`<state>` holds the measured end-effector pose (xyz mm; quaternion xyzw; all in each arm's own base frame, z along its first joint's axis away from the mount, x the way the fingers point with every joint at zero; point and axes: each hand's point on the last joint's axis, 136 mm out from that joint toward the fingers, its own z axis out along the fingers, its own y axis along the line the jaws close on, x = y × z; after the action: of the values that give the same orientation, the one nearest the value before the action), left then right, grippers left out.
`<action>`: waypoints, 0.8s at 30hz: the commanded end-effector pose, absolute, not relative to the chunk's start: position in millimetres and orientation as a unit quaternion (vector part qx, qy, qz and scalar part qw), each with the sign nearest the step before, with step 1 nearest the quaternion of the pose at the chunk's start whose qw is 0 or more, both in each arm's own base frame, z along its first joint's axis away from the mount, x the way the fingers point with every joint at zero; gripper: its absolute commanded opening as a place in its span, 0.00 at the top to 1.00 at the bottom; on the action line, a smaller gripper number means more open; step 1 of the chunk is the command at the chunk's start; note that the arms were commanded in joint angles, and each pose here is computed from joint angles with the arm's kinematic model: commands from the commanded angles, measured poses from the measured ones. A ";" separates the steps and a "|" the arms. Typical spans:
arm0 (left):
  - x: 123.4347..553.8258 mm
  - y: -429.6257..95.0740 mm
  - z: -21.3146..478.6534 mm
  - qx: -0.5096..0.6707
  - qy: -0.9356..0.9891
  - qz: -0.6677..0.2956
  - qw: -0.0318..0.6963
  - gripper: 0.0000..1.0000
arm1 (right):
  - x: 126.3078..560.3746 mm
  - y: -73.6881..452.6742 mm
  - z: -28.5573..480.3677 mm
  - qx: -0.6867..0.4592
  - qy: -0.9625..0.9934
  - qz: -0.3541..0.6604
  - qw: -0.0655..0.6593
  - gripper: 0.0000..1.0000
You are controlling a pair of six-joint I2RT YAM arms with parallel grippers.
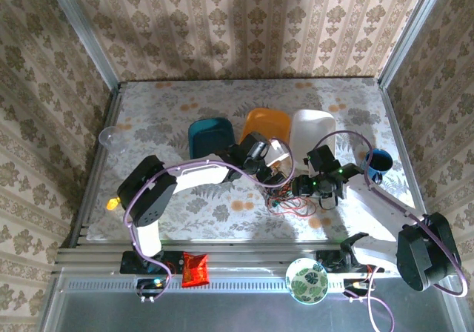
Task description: Untangle the cables
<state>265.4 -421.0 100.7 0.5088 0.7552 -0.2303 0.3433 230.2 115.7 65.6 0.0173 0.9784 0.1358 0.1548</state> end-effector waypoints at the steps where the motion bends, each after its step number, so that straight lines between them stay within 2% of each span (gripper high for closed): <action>1: 274.6 -417.6 106.5 0.500 0.756 -0.194 0.376 0.00 | 240.2 116.3 79.1 0.012 0.975 0.132 0.177 0.40; 5: 289.6 -408.9 132.0 0.465 0.755 -0.181 0.426 0.00 | 249.7 112.6 85.9 0.022 0.973 0.125 0.195 0.34; 11: 301.1 -387.5 139.5 0.440 0.772 -0.168 0.426 0.00 | 258.4 111.9 95.8 0.029 0.971 0.132 0.198 0.33; 17: 269.5 -375.3 136.6 0.471 0.774 -0.200 0.373 0.00 | 258.2 118.5 102.6 0.026 0.970 0.152 0.186 0.34; 24: 244.2 -358.9 118.4 0.469 0.804 -0.224 0.289 0.00 | 238.2 147.0 78.0 -0.013 0.975 0.201 0.094 0.34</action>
<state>261.5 -374.5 134.4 0.4790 0.7768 -0.2102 0.3506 253.7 133.2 84.5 0.0107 0.9731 0.1765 0.1476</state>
